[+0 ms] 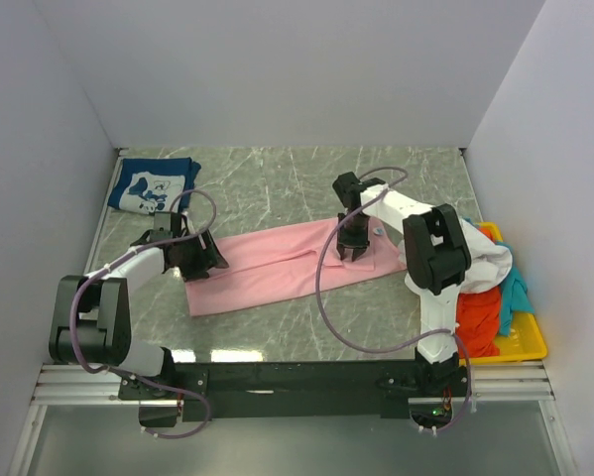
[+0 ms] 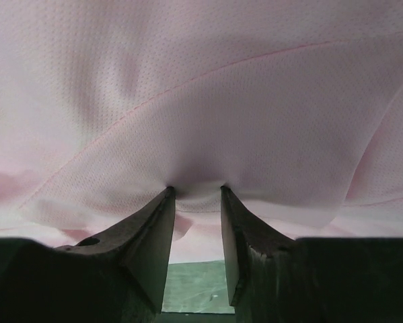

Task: Fold and stack the t-shirts
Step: Fold the tshirt

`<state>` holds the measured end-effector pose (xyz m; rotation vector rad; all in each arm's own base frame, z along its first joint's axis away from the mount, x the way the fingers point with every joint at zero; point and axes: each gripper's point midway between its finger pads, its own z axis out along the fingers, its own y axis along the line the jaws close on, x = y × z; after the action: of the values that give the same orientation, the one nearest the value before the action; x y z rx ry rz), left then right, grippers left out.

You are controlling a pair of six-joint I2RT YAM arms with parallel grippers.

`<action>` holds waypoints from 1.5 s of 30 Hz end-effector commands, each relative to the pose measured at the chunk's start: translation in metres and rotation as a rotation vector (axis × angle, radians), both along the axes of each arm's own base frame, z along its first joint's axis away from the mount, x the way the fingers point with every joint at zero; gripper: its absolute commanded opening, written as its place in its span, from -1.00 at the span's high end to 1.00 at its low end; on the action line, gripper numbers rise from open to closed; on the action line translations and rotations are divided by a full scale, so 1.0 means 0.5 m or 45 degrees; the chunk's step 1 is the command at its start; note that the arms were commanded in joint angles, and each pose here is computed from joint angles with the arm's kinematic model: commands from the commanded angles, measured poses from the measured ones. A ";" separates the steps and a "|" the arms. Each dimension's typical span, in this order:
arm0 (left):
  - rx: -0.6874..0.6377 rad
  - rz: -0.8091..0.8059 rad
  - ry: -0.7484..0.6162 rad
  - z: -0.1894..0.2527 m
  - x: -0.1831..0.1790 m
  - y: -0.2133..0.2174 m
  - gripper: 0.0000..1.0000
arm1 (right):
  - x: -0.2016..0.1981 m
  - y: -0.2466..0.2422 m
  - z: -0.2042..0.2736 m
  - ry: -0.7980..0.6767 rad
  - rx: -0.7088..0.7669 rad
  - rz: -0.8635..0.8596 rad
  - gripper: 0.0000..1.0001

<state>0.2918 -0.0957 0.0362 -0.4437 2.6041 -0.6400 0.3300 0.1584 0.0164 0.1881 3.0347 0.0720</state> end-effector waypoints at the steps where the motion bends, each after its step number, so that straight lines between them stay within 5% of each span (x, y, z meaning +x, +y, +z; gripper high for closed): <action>1: 0.006 0.008 -0.010 0.008 -0.007 0.002 -0.43 | 0.047 -0.012 -0.014 -0.026 -0.066 -0.051 0.18; 20: -0.065 0.004 0.058 0.017 -0.054 -0.014 -0.44 | 0.267 0.016 0.027 -0.146 -0.010 -0.087 0.18; 25: -0.131 -0.061 0.037 0.031 -0.056 -0.035 -0.43 | 0.282 0.028 0.041 -0.183 0.058 -0.055 0.18; 37: -0.158 -0.087 -0.014 0.062 -0.016 -0.045 -0.44 | 0.302 0.037 0.240 -0.488 0.165 0.032 0.11; 45: -0.164 -0.067 0.025 0.042 -0.021 -0.047 -0.44 | 0.239 0.036 0.184 -0.360 0.161 0.028 0.11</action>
<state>0.2747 -0.1136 0.0506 -0.4429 2.6379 -0.7903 0.4590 0.1752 0.1260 0.1447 2.7060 0.2732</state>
